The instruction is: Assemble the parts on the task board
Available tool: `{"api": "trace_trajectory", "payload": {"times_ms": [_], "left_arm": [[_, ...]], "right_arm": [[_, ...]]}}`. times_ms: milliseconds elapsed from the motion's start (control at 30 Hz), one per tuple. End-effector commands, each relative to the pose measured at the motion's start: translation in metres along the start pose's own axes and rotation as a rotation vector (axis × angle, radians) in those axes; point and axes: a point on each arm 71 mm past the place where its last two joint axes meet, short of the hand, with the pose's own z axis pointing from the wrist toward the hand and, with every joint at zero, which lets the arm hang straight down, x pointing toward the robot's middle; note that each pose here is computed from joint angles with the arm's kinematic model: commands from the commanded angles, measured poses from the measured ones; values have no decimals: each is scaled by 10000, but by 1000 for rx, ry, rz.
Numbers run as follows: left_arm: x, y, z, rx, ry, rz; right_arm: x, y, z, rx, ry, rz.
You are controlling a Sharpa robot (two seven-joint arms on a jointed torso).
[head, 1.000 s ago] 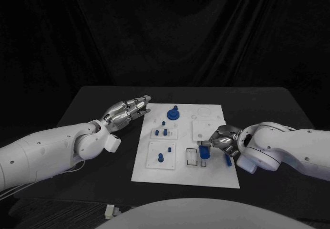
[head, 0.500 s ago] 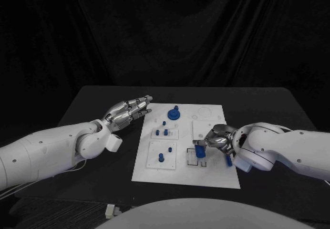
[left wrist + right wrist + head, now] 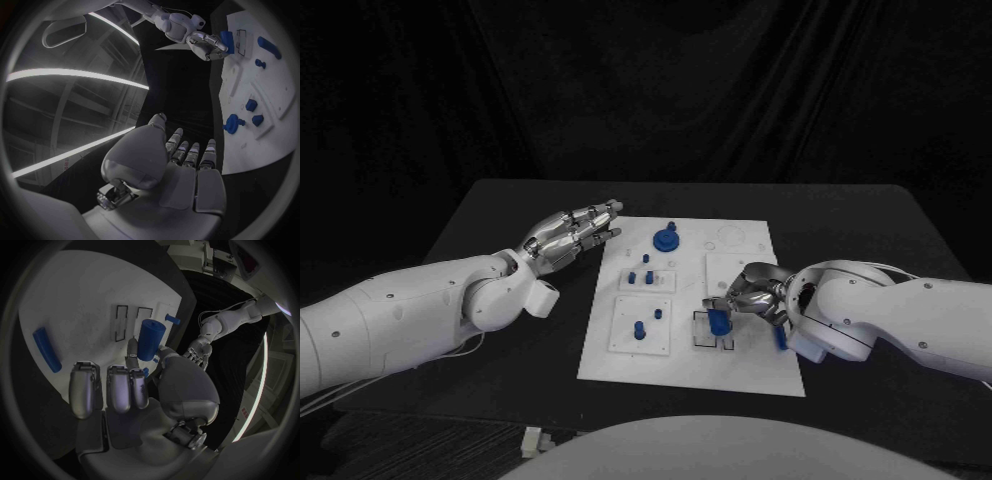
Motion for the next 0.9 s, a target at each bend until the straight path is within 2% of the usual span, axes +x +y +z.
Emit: {"api": "trace_trajectory", "payload": {"times_ms": [33, 300, 900], "left_arm": [[11, -5, 3, 13, 8, -14], [9, -4, 2, 13, 7, -14], [9, 0, 7, 11, 10, -15]], "right_arm": [[49, -24, 12, 22, 33, -42], [121, -35, 43, 30, 58, -49], [135, -24, 84, 28, 56, -48]]}}
